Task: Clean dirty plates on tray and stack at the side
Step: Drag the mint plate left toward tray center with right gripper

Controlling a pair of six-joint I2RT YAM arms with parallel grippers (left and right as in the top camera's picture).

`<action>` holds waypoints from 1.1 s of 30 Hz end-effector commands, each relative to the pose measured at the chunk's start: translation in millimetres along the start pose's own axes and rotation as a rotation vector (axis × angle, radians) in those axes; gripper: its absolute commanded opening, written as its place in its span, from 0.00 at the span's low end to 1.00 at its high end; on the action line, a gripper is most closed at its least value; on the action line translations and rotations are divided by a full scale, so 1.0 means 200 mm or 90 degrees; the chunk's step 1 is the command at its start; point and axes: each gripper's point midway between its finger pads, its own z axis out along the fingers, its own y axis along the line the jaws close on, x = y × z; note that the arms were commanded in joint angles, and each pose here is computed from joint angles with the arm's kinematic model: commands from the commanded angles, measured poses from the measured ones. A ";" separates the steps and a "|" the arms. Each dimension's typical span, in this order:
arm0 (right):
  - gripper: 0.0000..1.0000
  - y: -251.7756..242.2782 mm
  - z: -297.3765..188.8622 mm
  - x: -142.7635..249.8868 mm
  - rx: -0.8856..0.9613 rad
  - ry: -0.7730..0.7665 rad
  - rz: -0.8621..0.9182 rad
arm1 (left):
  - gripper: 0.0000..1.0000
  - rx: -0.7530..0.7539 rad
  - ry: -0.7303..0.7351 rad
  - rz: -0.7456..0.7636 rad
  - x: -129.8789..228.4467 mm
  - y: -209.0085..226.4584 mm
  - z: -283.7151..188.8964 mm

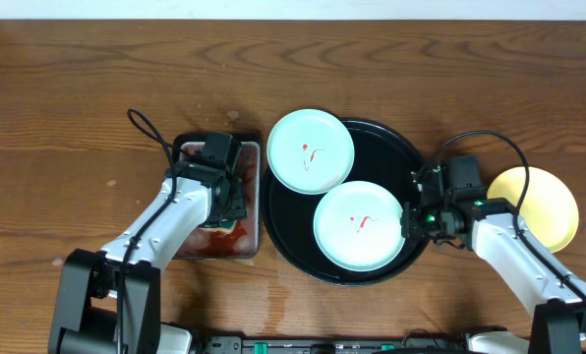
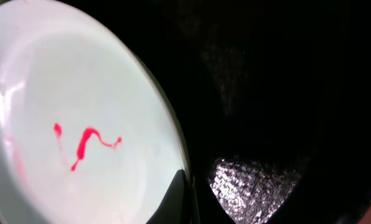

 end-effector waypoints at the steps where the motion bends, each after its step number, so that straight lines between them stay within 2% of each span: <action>1: 0.01 -0.02 0.02 0.01 0.029 -0.005 0.006 | 0.58 0.005 -0.013 -0.009 -0.03 0.00 -0.03; 6: 0.01 0.00 0.03 0.02 0.026 0.001 -0.007 | 0.57 0.005 -0.013 -0.009 -0.03 0.00 -0.03; 10: 0.01 0.01 0.03 0.02 0.026 0.001 -0.008 | 0.50 0.005 -0.013 -0.009 -0.03 0.00 -0.03; 12: 0.01 0.01 0.03 0.02 0.026 0.001 -0.008 | 0.37 0.005 -0.013 -0.009 -0.03 0.00 -0.03; 14: 0.01 0.01 0.03 0.02 0.026 0.001 -0.008 | 0.09 0.005 -0.013 -0.009 -0.03 0.00 -0.03; 21: 0.01 0.01 0.03 0.02 0.026 0.002 -0.008 | 0.07 0.009 -0.023 -0.010 -0.05 -0.01 -0.03; 22: 0.01 0.01 0.03 0.02 0.026 0.003 -0.008 | 0.08 0.011 -0.029 -0.010 -0.06 -0.02 -0.03; 23: 0.01 0.01 0.03 0.03 0.027 0.004 -0.008 | 0.14 0.014 -0.035 -0.008 -0.07 -0.02 -0.04; 24: 0.01 0.00 0.03 0.03 0.027 0.004 -0.007 | 0.33 0.015 -0.042 -0.006 -0.09 -0.02 -0.05; 25: 0.01 0.00 0.03 0.03 0.027 0.005 -0.007 | 0.46 0.017 -0.048 -0.005 -0.10 -0.03 -0.06; 26: 0.01 0.00 0.03 0.03 0.027 0.005 -0.007 | 0.52 0.021 -0.056 -0.006 -0.11 -0.03 -0.06; 29: 0.01 0.00 0.03 0.03 0.027 0.005 -0.007 | 0.57 0.029 -0.074 -0.008 -0.14 -0.05 -0.07; 33: 0.01 0.00 0.03 0.03 0.028 0.006 -0.007 | 0.56 0.033 -0.087 -0.009 -0.17 -0.05 -0.08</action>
